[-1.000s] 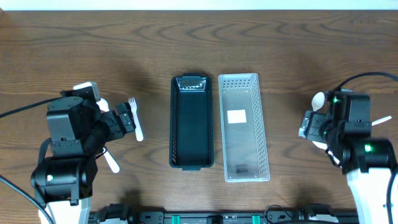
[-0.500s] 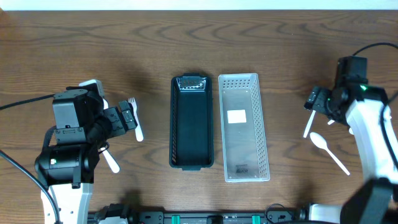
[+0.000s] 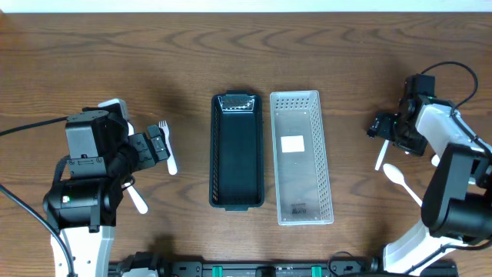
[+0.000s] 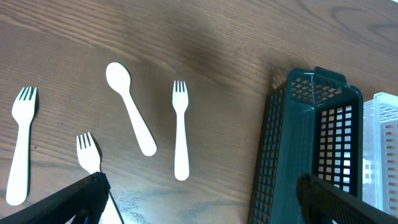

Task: Pack container
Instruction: 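Close the right gripper on the handle of a white spoon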

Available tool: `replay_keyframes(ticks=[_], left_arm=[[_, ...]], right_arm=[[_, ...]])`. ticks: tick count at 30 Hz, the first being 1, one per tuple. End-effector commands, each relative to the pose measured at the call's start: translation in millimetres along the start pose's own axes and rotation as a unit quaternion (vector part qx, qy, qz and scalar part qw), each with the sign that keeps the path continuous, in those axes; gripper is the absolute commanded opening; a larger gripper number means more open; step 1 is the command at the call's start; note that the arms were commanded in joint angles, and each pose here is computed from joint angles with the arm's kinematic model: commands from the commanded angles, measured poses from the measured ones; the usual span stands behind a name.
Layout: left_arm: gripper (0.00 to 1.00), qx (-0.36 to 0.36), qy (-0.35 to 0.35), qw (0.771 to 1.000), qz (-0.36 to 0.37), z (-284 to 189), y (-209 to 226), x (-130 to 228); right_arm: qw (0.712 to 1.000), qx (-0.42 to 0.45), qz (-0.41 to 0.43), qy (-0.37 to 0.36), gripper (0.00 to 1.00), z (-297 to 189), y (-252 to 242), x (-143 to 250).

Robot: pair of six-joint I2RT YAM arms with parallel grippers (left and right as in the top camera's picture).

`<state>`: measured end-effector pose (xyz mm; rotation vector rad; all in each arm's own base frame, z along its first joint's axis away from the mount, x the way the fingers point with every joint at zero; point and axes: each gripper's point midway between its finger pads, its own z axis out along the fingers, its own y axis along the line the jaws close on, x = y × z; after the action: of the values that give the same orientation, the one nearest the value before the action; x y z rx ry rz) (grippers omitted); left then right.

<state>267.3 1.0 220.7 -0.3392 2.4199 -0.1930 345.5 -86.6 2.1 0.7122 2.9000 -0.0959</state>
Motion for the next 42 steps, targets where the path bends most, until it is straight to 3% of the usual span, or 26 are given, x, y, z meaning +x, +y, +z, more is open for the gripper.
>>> replay_keyframes(ticks=[1,8,14,17,23,27,42], left_arm=[[0.98,0.002,-0.005,1.0,0.003,-4,-2,-4],[0.98,0.002,-0.005,1.0,0.003,-4,-2,-4],[0.98,0.002,-0.004,1.0,0.003,-4,-2,-4],[0.98,0.002,-0.004,1.0,0.003,-4,-2,-4],[0.98,0.0,0.003,1.0,0.003,-4,-1,0],[0.98,0.0,0.004,1.0,0.003,-4,-1,0],[0.98,0.0,0.004,1.0,0.003,-4,-1,0]], right_arm=[[1.0,-0.02,-0.01,0.0,0.96,6,-1,-7],[0.999,-0.033,-0.009,0.01,0.9,18,-1,-6],[0.999,-0.033,-0.009,0.013,0.7,19,-1,-5],[0.999,-0.033,-0.009,0.013,0.55,19,-1,-5],[0.999,-0.032,-0.009,0.016,0.43,19,-1,-4],[0.999,-0.032,-0.009,0.017,0.25,19,-1,-3],[0.999,-0.032,-0.01,0.018,0.01,19,-1,-3]])
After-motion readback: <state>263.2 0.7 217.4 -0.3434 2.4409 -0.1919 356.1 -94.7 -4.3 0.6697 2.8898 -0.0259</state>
